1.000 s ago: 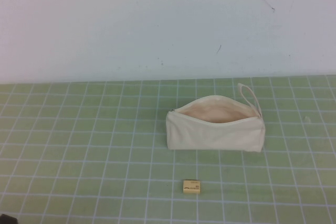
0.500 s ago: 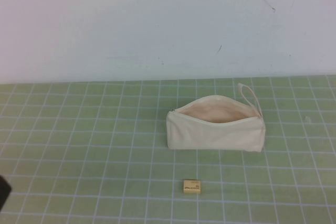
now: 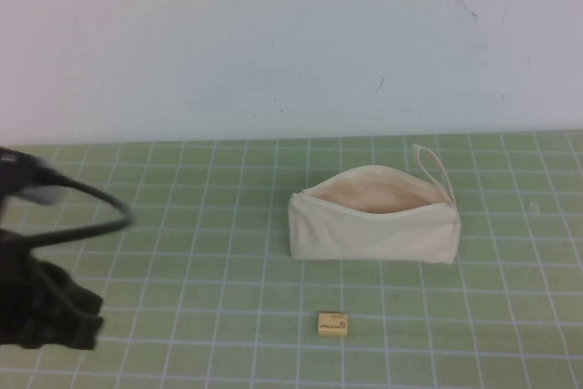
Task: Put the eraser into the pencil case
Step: Pick up the eraser from the table
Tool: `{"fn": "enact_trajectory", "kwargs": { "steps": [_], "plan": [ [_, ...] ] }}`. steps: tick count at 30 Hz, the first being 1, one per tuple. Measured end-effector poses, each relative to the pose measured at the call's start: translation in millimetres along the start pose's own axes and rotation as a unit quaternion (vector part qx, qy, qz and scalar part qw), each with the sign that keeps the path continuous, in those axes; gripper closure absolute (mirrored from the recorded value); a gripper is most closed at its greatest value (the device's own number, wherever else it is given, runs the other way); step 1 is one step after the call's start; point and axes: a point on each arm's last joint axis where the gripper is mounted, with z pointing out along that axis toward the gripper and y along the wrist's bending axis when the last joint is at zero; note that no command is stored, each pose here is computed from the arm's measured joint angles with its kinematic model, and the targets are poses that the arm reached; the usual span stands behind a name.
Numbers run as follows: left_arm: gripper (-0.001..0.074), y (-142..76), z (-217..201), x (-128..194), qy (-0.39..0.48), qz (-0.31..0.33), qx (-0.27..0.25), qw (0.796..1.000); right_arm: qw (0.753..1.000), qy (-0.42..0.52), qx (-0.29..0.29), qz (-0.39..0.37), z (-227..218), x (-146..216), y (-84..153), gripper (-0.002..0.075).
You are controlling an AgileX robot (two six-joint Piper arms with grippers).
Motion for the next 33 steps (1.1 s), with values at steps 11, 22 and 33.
{"fn": "enact_trajectory", "kwargs": {
  "steps": [11,22,33],
  "plan": [
    [0.0737,-75,115,-44,0.164,0.152,-0.09,0.97,1.0,0.0,0.0,0.0,0,0,0,0.0727],
    [0.0691,-125,205,-82,0.182,0.107,-0.069,0.975,1.0,0.0,0.0,0.0,0,0,0,0.0727],
    [0.0249,-132,265,-80,0.222,0.0,-0.081,0.972,1.0,0.0,0.0,0.0,0,0,0,0.0727]
  ]
}}
